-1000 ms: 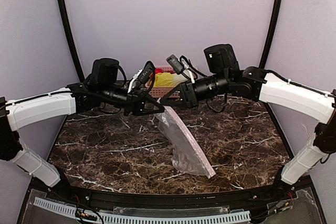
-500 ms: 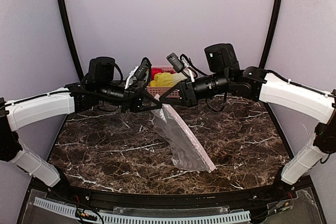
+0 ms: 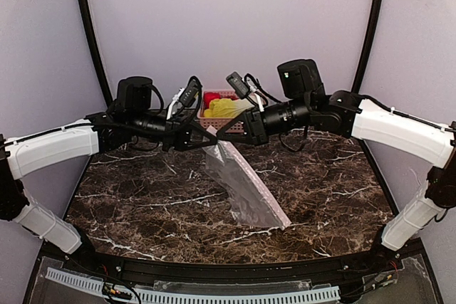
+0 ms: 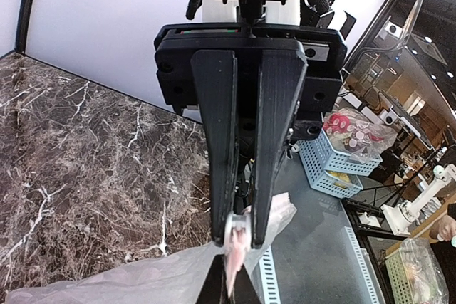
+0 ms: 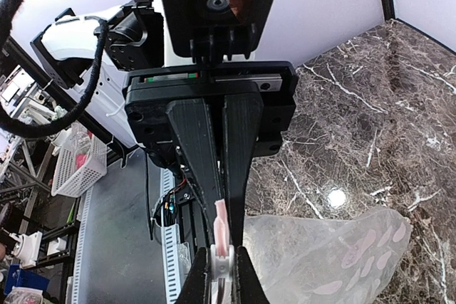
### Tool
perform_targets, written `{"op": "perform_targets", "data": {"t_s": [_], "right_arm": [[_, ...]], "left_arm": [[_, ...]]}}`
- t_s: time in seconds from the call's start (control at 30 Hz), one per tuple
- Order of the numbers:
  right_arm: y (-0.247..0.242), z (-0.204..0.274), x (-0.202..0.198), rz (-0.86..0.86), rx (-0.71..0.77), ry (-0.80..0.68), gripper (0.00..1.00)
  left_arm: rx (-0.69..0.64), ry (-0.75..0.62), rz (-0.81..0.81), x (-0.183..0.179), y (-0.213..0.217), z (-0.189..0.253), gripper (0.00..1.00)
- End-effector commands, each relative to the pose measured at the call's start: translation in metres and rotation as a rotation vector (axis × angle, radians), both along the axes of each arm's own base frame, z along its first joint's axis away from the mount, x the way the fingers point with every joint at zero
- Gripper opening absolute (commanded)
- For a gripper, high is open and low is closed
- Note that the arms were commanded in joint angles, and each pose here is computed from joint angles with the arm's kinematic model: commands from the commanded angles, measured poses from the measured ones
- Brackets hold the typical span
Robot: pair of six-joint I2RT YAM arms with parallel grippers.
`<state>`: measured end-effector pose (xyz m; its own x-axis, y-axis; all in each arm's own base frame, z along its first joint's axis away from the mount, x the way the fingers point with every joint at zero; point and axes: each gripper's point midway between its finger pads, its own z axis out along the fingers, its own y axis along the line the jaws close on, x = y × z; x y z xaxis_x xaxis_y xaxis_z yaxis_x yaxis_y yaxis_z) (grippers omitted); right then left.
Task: Place the food in the zip-top bag and seal the zipper
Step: Unzip the zipper from the zipper food storage bag.
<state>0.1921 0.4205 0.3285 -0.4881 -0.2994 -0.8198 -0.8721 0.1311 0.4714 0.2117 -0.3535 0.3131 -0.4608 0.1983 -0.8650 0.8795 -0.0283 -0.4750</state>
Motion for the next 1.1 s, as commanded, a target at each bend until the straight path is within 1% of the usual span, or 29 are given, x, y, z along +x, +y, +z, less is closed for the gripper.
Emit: {"op": "perform_targets", "data": {"t_s": [0.0, 1.07], "right_arm": [[-0.009, -0.008, -0.015, 0.026, -0.041, 0.034, 0.00], [-0.012, -0.014, -0.012, -0.003, -0.057, 0.032, 0.00]], "left_arm": [[-0.031, -0.091, 0.111, 0.016, 0.015, 0.018, 0.01], [-0.038, -0.140, 0.319, 0.050, 0.043, 0.027, 0.01]]}}
